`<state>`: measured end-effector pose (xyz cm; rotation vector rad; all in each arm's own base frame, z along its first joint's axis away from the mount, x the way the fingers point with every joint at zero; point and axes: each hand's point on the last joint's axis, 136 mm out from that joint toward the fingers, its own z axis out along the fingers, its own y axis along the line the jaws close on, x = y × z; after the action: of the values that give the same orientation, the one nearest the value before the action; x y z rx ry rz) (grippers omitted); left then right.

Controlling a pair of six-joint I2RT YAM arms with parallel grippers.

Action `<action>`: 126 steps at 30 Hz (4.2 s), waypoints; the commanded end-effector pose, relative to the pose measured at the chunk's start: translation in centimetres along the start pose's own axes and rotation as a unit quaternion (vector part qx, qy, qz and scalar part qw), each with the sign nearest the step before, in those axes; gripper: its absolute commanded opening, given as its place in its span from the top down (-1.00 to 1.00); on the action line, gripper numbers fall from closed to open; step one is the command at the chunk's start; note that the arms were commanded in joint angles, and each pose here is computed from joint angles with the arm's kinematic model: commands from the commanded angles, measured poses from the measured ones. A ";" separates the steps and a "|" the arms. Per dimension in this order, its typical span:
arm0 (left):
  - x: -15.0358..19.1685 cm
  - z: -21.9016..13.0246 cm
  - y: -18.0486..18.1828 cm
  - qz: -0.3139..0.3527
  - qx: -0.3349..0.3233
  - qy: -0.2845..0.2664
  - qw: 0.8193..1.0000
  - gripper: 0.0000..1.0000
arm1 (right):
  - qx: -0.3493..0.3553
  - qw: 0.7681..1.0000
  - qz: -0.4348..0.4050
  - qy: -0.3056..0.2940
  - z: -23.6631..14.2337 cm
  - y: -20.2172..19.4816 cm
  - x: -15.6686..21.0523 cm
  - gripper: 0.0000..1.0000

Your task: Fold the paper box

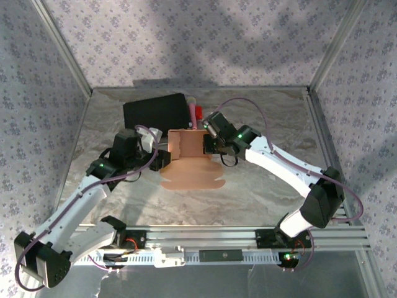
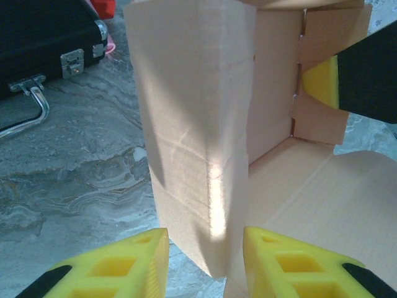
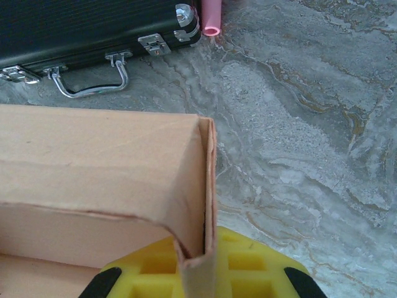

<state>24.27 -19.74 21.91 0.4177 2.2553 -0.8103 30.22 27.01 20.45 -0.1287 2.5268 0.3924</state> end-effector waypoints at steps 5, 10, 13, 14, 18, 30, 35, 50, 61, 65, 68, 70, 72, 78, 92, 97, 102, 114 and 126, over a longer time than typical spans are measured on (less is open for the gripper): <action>-0.5 0.5 0.0 -0.001 0.005 -0.005 1.000 0.44 | -0.009 1.000 -0.001 -0.005 -0.3 0.4 -0.6 1.00; -0.7 0.7 -0.2 0.002 0.009 -0.009 1.000 0.58 | -0.011 1.000 -0.003 -0.005 -0.3 0.8 -0.6 1.00; -0.7 1.0 -0.2 0.004 0.001 -0.007 1.000 0.72 | -0.011 1.000 -0.005 -0.003 -0.2 1.0 -0.5 1.00; -0.7 1.1 -0.2 0.007 -0.005 -0.006 1.000 0.78 | -0.011 1.000 -0.005 -0.003 -0.1 1.0 -0.5 1.00; -0.5 1.6 -0.3 0.026 -0.030 0.002 0.999 0.78 | -0.013 1.000 -0.006 -0.003 -0.1 1.2 -0.5 1.00; -1.0 2.1 -0.7 0.056 -0.066 -0.013 0.996 0.88 | -0.014 1.000 -0.011 -0.004 -0.2 1.6 -0.4 1.00; -0.9 2.4 -1.0 0.065 -0.071 -0.011 0.995 1.00 | -0.014 1.000 -0.012 -0.005 -0.2 1.7 -0.5 1.00; -1.8 0.7 -0.8 0.132 -0.235 -0.071 0.960 1.00 | 0.013 0.999 -0.026 -0.015 -0.2 1.6 -0.3 1.00; -2.0 1.0 -1.6 0.149 -0.234 -0.083 0.957 1.00 | 0.015 0.999 -0.048 -0.017 -0.3 1.7 -0.2 1.00; -1.7 1.0 -2.3 0.151 -0.194 -0.080 0.966 0.55 | 0.018 0.998 -0.052 -0.020 -0.5 1.5 -0.1 1.00; -1.8 0.9 -1.5 0.113 -0.158 -0.072 0.978 0.29 | 0.016 0.998 -0.052 -0.021 -0.5 1.6 -0.1 1.00; -2.1 0.7 -1.1 0.103 -0.151 -0.069 0.981 0.26 | 0.013 0.998 -0.052 -0.022 -0.6 1.8 -0.2 1.00; -2.3 0.6 -0.9 0.104 -0.148 -0.065 0.981 0.26 | 0.011 0.998 -0.054 -0.022 -0.7 2.0 -0.2 1.00; -2.4 0.5 -0.8 0.111 -0.151 -0.049 0.981 0.31 | 0.010 0.998 -0.055 -0.025 -1.0 2.2 -0.4 1.00; -1.4 1.3 0.2 0.102 -0.169 -0.030 0.980 0.21 | 0.006 0.998 -0.057 -0.028 -1.1 2.8 -0.3 1.00; -0.7 2.2 1.1 0.101 -0.186 -0.015 0.977 0.21 | 0.006 0.998 -0.053 -0.033 -1.6 2.7 -0.6 1.00; -0.4 2.5 1.8 0.094 -0.200 -0.019 0.975 0.64 | 0.003 0.998 -0.054 -0.035 -1.7 2.8 -0.7 1.00; -1.8 2.7 1.6 0.095 -0.250 -0.056 0.962 1.00 | 0.012 0.998 -0.047 -0.040 -1.3 3.7 -0.1 1.00; -2.5 3.4 1.7 0.091 -0.257 -0.059 0.960 0.56 | 0.000 0.998 -0.040 -0.038 -1.6 4.2 -0.1 1.00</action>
<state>28.02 -19.48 19.43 0.3003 2.2037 -0.0568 29.03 28.46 20.60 -0.2072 2.4741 0.2154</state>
